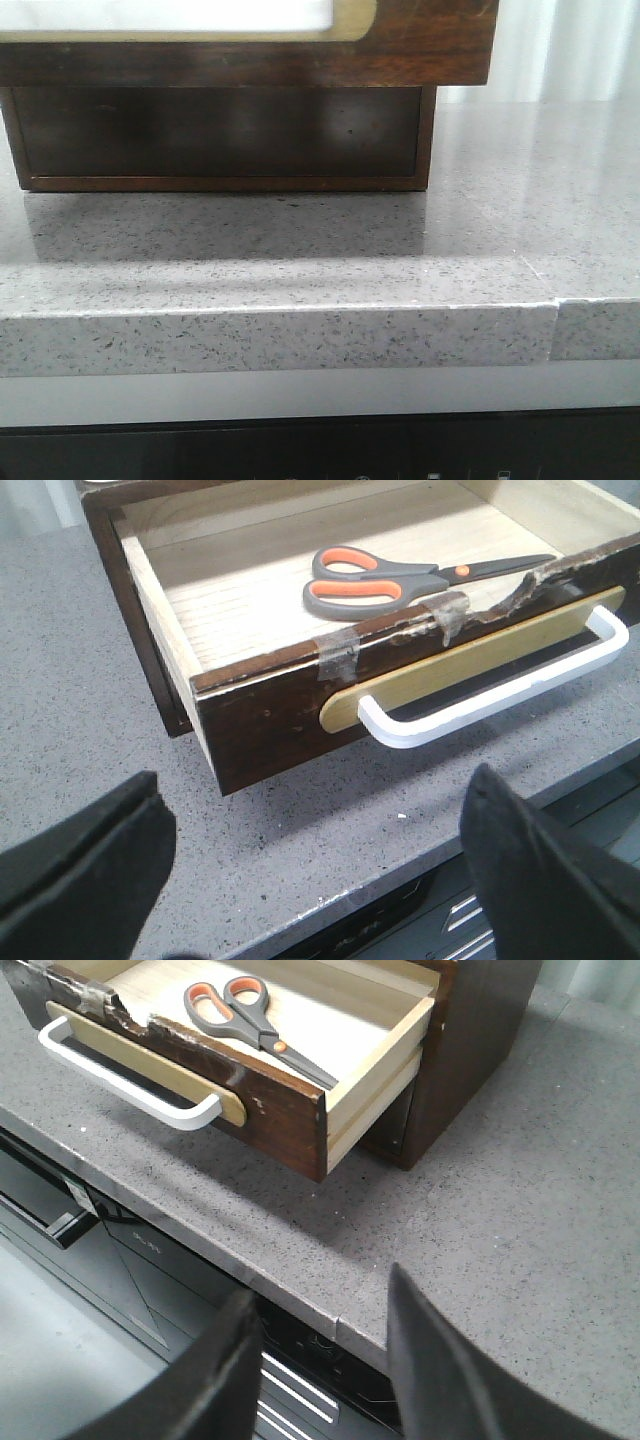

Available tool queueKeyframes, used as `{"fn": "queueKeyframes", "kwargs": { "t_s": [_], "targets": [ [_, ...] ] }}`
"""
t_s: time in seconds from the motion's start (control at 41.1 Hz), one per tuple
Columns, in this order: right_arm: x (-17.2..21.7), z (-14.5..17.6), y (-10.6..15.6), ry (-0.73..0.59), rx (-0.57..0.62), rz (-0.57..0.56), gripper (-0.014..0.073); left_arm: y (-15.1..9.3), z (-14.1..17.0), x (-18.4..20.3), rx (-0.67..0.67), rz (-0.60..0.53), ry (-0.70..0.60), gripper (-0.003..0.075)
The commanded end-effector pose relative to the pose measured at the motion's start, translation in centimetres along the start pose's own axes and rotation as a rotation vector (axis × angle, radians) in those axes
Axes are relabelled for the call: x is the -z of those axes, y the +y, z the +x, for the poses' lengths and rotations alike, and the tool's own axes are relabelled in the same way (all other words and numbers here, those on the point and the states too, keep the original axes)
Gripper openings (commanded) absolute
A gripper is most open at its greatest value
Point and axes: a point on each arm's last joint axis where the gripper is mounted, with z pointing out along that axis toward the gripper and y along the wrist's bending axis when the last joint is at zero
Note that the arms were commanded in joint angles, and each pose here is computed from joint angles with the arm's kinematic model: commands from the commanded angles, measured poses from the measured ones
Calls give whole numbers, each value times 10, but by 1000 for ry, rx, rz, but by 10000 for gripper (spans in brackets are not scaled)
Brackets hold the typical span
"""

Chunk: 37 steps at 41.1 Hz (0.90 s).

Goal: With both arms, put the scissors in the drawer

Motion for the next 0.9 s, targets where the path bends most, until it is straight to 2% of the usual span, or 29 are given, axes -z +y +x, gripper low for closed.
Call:
{"fn": "queueKeyframes", "kwargs": {
  "t_s": [0.0,0.097,0.243,0.34,0.462,0.875],
  "targets": [
    [2,-11,-1,-85,-1,11,216,0,-14,5,10,3,-105,540],
    [2,-11,-1,-85,-1,11,90,0,-14,5,24,4,-104,454],
    [2,-11,-1,-85,-1,11,-66,0,-14,5,43,5,-104,262],
    [2,-11,-1,-88,-1,12,-69,0,-14,5,43,5,-104,120],
    [2,-14,-1,-120,-1,14,-69,0,-14,5,44,6,-105,-20],
    [2,-14,-1,-121,-1,14,-69,0,-14,5,44,6,-105,-20]
  ]
}}
